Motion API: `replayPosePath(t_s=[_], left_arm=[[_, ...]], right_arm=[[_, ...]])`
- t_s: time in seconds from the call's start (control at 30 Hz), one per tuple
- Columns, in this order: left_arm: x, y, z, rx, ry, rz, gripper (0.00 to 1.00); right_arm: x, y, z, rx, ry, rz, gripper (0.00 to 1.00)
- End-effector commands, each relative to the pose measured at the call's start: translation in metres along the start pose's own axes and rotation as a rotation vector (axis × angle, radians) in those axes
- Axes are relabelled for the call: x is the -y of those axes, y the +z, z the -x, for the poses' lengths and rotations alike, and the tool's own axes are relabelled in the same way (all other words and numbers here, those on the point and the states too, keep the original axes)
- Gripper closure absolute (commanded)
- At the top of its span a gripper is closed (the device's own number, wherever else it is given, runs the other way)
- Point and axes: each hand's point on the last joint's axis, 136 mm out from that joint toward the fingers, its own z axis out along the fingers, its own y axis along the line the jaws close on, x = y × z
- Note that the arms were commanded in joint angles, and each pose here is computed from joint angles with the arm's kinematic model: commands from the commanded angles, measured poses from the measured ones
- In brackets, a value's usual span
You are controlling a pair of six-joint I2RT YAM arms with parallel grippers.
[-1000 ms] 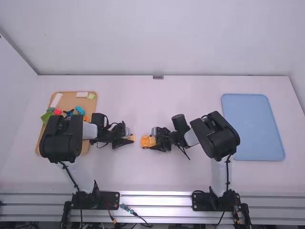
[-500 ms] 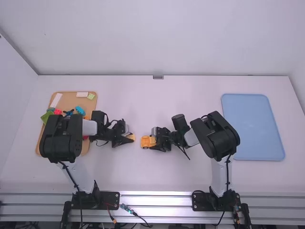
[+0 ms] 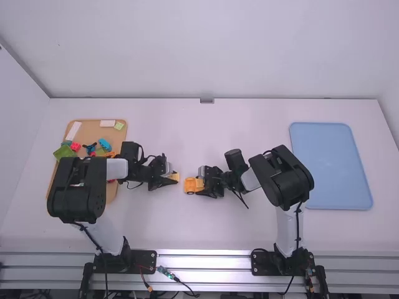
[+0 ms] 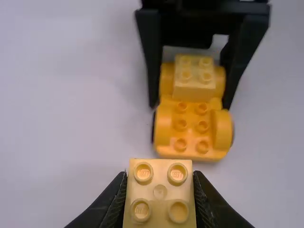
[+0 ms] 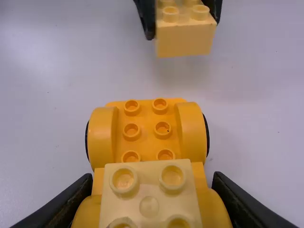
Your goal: Assemble lego blocks to make yellow taxi
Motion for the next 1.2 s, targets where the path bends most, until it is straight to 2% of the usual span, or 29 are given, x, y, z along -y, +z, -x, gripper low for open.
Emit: replayPosePath(t_s=[0.0,0.23,0.63,1.17], left_arm=[[0.016,0.009,0.016,0.033,0.031,-0.036,0.98],[0.018,0.03,0.023,0.026,0.029,-0.021,0.98],[0.026,0.043,0.034,0.036,0.085,-0.045,0.98],[0.024,0.048,0.023,0.011,0.068,-0.045,0.98]], right_arm=[[0.002,0.0,-0.028,-0.111,0.049,-0.05,0.56],[-0.002,0.001,-0.023,-0.083,0.048,-0.027,0.57],[-0.001,0.001,-0.018,-0.064,0.035,-0.028,0.57],[-0.002,0.002,-0.012,-0.031,0.021,-0.013,0.57]])
